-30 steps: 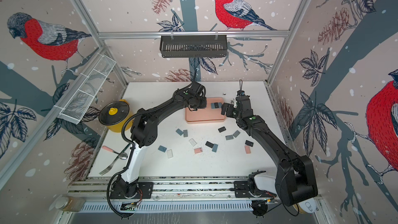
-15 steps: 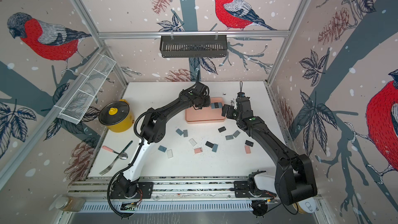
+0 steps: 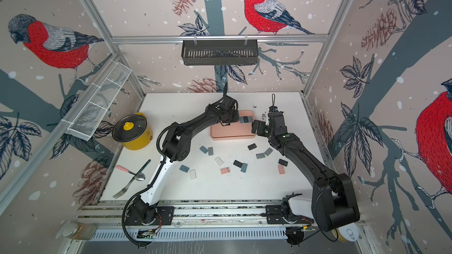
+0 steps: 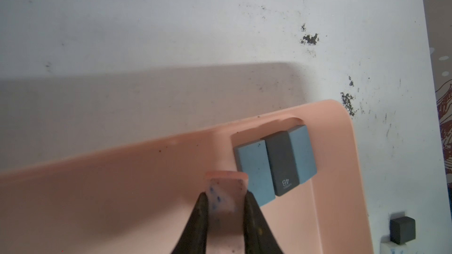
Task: Put the eraser in the storage box
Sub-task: Place the eraser in the storage box.
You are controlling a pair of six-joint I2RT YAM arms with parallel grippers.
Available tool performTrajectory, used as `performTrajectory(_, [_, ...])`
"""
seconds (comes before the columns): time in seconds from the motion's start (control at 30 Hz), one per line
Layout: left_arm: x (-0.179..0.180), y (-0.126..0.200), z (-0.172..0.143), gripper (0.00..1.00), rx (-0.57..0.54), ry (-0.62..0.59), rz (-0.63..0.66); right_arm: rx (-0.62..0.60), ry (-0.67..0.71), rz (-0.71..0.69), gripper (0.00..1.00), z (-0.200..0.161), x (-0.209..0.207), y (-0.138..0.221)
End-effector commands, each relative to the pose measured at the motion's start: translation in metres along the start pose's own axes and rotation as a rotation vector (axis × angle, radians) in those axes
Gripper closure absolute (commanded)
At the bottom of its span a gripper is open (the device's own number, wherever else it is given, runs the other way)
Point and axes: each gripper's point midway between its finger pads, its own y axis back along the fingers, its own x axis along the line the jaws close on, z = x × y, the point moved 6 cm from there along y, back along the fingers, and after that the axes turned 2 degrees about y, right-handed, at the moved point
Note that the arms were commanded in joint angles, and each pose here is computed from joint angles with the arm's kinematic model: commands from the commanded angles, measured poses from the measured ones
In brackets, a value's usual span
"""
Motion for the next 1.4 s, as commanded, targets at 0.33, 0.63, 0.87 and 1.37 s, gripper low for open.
performTrajectory(0.33, [-0.0009,-0.0097,0.0093,0.75,-0.038,0.017,-0.022,-0.022,-0.007,0.004,0.01,0.0029,0.0001,-0.001])
performTrajectory(0.63, [0.0011,-0.0076,0.0075,0.71,-0.026,0.01,-0.006,-0.025,-0.003,-0.004,0.01,0.004,-0.0011,-0.0013])
performTrajectory(0.87, [0.0016,-0.0073,0.007,0.64,-0.025,0.009,-0.003,-0.027,0.001,-0.007,0.01,0.0045,-0.0012,0.0])
performTrajectory(1.37, [-0.0045,-0.0099,0.0056,0.61,-0.021,0.02,-0.048,-0.034,0.002,-0.014,0.01,0.0064,-0.0031,0.0034])
